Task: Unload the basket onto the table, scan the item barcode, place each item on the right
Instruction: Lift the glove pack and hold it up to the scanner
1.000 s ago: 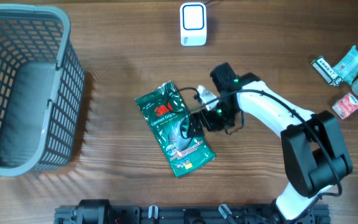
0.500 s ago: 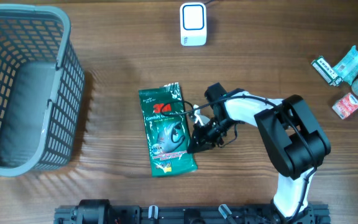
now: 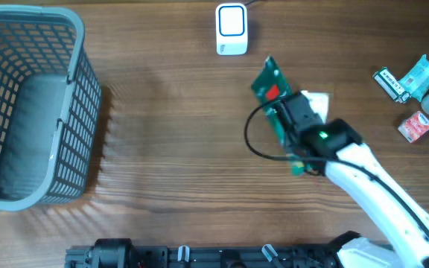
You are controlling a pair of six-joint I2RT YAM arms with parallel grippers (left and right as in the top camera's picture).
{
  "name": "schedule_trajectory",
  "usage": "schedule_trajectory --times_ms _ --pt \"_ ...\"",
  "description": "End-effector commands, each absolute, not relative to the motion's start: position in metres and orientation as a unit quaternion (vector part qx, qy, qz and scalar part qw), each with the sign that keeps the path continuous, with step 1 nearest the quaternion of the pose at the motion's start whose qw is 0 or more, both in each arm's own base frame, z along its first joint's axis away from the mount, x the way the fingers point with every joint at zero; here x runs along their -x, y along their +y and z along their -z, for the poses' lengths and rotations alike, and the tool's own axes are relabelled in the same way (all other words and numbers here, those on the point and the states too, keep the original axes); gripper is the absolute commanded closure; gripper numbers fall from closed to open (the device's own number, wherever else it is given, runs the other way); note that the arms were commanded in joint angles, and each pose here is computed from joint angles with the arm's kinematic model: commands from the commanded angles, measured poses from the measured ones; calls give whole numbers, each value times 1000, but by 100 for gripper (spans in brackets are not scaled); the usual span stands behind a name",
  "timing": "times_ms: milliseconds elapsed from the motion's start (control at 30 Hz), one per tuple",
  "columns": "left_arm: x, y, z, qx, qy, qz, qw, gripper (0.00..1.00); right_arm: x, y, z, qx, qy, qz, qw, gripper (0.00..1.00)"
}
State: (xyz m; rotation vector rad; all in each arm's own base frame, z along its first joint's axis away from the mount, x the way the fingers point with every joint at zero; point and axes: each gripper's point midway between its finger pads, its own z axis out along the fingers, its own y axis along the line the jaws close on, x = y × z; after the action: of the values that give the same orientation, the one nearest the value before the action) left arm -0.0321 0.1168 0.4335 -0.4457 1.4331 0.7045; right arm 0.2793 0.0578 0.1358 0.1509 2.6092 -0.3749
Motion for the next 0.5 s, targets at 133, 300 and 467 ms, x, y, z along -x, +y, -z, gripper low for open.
schedule_trajectory --times_ms 133,300,467 --pt "35 117 -434 199 635 -317 676 0 -282 44 -174 -34 908 251 334 95" --pt "35 117 -434 199 635 -317 676 0 -257 139 -145 146 915 199 320 95" --pt "35 117 -434 199 635 -317 676 0 -232 200 -61 279 912 198 225 95"
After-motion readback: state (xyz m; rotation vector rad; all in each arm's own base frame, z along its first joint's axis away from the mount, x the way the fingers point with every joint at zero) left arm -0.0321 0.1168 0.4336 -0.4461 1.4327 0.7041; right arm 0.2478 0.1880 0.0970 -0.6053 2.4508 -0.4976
